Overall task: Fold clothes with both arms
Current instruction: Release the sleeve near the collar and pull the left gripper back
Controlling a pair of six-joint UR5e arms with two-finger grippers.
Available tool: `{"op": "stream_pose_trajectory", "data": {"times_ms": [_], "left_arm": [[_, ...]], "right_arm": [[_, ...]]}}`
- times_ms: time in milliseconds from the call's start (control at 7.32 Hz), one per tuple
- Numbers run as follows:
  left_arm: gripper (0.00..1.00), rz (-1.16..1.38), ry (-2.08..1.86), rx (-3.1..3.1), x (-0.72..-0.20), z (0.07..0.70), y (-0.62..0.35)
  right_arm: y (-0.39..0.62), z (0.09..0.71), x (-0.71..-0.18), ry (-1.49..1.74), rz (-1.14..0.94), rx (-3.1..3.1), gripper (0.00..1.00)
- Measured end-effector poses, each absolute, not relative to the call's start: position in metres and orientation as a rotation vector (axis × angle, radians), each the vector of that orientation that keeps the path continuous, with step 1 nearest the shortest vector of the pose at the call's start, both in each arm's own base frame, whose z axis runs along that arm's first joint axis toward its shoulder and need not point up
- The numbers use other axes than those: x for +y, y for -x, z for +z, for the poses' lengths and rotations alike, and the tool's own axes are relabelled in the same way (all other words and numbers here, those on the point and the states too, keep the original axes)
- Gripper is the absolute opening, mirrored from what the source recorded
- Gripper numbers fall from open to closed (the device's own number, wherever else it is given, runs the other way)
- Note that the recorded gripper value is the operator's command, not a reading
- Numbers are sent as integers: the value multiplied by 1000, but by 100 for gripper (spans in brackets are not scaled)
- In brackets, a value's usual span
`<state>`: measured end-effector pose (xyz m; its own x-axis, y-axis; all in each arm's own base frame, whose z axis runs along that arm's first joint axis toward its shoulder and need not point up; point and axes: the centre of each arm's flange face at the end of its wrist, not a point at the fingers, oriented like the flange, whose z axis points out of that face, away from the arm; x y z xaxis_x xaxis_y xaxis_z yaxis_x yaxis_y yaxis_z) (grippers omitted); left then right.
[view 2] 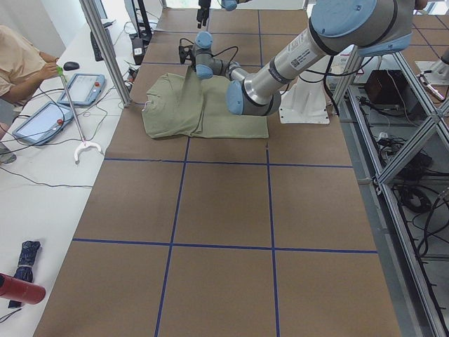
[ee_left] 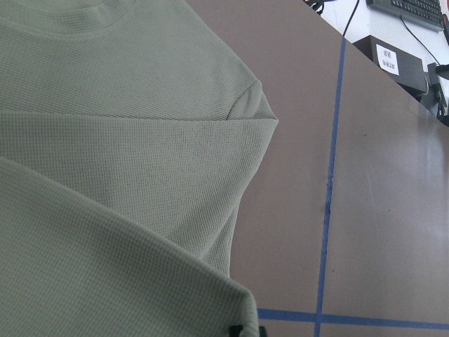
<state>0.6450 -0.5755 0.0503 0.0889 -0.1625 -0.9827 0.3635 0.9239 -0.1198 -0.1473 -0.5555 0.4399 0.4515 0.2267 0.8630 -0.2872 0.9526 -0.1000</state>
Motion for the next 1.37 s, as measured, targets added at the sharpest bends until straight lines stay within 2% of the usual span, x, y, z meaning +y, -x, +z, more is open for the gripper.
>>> {"op": "stream_pose_trajectory", "data": {"times_ms": [137,546,819,1093,1366], "left_arm": [[98,-413,-175,1441,-578,44,-648],[100,-385,-200,1442,-570,46,-656],[99,-270,-230,1449,-551,91,-633],[99,-204,-238,1461,-530,131,-594],[99,-197,-220,1442,-519,155,-554]], "right_arm": [[147,440,-554,-64,317,-1056,100],[147,437,-551,-63,325,-1057,100],[170,426,-541,-35,364,-1059,100],[241,406,-496,-4,418,-1032,100],[319,389,-418,9,475,-1000,99]]}}
